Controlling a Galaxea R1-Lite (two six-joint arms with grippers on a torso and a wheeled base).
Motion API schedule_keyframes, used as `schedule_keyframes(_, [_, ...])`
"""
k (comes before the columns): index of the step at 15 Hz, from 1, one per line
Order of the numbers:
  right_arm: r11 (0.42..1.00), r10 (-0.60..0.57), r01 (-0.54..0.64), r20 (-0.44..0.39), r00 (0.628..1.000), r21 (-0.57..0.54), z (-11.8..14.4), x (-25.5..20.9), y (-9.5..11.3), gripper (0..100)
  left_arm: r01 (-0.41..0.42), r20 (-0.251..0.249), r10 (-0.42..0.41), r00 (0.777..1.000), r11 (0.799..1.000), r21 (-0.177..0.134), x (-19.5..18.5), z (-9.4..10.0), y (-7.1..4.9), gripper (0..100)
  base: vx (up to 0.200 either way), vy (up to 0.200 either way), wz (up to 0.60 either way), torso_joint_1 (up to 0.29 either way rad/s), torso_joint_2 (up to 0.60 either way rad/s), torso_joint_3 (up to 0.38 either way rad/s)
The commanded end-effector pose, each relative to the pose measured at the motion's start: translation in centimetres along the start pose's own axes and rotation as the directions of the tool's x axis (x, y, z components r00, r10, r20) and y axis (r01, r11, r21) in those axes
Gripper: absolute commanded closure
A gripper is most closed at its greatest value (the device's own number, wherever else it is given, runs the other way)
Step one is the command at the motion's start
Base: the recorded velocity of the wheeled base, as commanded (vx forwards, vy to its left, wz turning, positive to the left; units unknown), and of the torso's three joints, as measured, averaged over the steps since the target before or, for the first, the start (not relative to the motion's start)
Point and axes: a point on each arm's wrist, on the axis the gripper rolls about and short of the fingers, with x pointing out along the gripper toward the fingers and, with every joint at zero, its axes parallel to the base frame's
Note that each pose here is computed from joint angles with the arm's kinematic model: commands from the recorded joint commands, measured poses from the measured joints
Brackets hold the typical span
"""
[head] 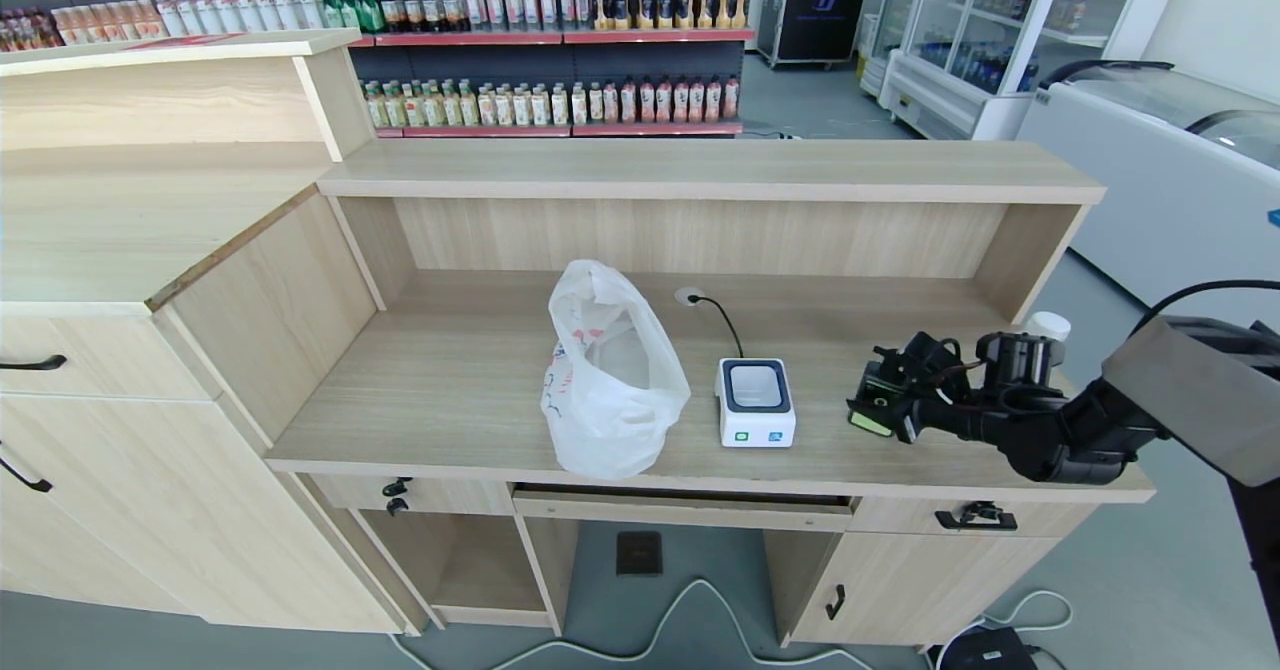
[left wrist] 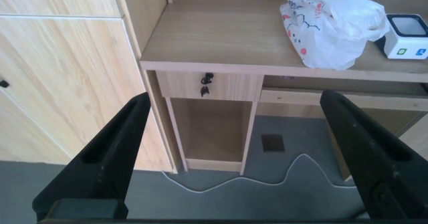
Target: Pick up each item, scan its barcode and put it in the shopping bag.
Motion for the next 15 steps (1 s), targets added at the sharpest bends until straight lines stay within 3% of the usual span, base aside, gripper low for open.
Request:
schedule_keyframes(1, [1.0,0.004,-0.004,0.004,1.0,-0.011,0.2,0.1,0.1,100,0.0,-0.002,0.0,1.0,1.0,0.0,0.0,0.0,0.0,0,0.0,0.0,0.0,0.0,0.0,0.0])
schedule_keyframes(5, [0.995,0.0,0.0,0.008,1.0,-0.097,1.5,-0.8,0.2,100,-0.002,0.0,0.002,1.0,1.0,0.0,0.0,0.0,0.0,0,0.0,0.0,0.0,0.0,0.0,0.0])
schedule_keyframes(10, [0.964,-0.043,0.057,0.061,0.997,-0.261,7.4,-5.5,-0.2,100,0.0,-0.002,0.0,1.0,1.0,0.0,0.0,0.0,0.0,0,0.0,0.0,0.0,0.0,0.0,0.0])
schedule_keyframes(13, [0.889,-0.116,0.181,0.176,0.978,-0.421,15.6,-12.9,0.6,100,-0.002,0.0,0.002,1.0,1.0,0.0,0.0,0.0,0.0,0,0.0,0.0,0.0,0.0,0.0,0.0])
schedule_keyframes(15, [0.783,-0.148,0.268,0.25,0.957,-0.562,19.5,-17.9,2.4,100,-0.002,0.001,0.002,1.0,1.0,0.0,0.0,0.0,0.0,0,0.0,0.0,0.0,0.0,0.0,0.0])
